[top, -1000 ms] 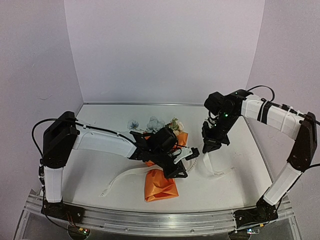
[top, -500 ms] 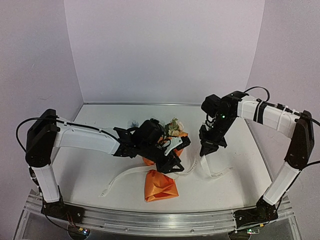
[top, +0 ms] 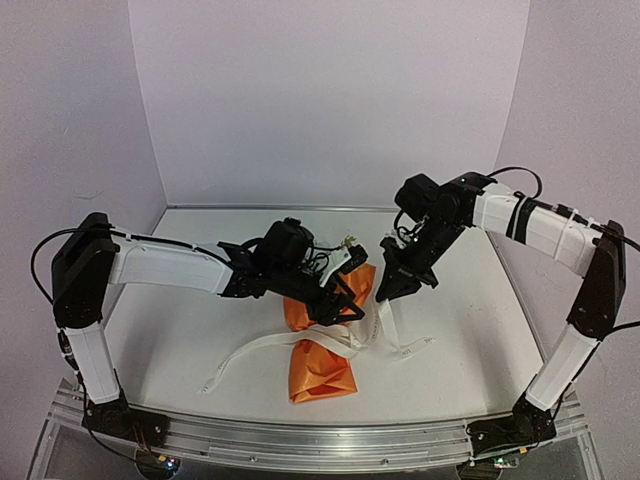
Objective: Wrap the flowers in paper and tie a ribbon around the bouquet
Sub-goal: Cross the half-tied ribbon over the folded bouquet.
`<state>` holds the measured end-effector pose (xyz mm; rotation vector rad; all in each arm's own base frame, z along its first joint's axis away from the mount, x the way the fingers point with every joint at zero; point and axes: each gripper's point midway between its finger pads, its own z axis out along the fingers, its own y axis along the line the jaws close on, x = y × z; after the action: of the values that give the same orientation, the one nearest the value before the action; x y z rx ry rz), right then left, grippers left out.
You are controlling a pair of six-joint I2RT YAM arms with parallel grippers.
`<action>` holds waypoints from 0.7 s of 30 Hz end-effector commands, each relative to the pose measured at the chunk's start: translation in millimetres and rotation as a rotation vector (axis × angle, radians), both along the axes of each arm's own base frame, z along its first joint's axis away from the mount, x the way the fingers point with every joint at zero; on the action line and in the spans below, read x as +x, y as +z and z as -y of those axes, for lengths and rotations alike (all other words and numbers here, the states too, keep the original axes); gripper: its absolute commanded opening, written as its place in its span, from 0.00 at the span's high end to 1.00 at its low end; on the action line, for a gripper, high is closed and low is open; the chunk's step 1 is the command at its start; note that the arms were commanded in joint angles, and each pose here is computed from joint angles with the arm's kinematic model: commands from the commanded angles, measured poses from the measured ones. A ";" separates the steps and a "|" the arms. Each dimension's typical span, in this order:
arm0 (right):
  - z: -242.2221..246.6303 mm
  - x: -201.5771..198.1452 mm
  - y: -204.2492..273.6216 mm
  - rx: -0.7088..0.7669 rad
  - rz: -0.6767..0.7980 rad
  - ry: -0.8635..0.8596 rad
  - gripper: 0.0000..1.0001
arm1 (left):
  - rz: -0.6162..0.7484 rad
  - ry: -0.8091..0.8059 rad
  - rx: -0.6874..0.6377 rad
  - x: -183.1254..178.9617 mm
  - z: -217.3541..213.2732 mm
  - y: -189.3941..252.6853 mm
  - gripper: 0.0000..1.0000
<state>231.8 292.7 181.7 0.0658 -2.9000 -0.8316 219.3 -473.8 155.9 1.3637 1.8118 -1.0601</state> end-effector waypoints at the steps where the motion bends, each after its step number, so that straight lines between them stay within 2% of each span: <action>1: -17.8 -3.5 16.9 0.093 -0.017 0.039 1.00 | 0.061 -0.065 -0.096 -0.6 20.1 28.9 0.35; 14: -26.9 -11.9 21.5 0.137 -0.054 0.071 1.00 | 0.092 -0.062 -0.146 9.3 34.8 33.1 0.28; 17: -26.5 -13.8 21.4 0.138 -0.055 0.075 1.00 | 0.100 -0.054 -0.164 12.9 38.8 34.1 0.30; 21: -26.1 -17.4 22.4 0.146 -0.066 0.086 1.00 | 0.098 -0.056 -0.168 12.8 40.0 32.5 0.37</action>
<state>216.4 312.6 191.7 0.1142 -2.7615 -0.9532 224.7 -500.6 163.7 1.3758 1.6892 -1.1136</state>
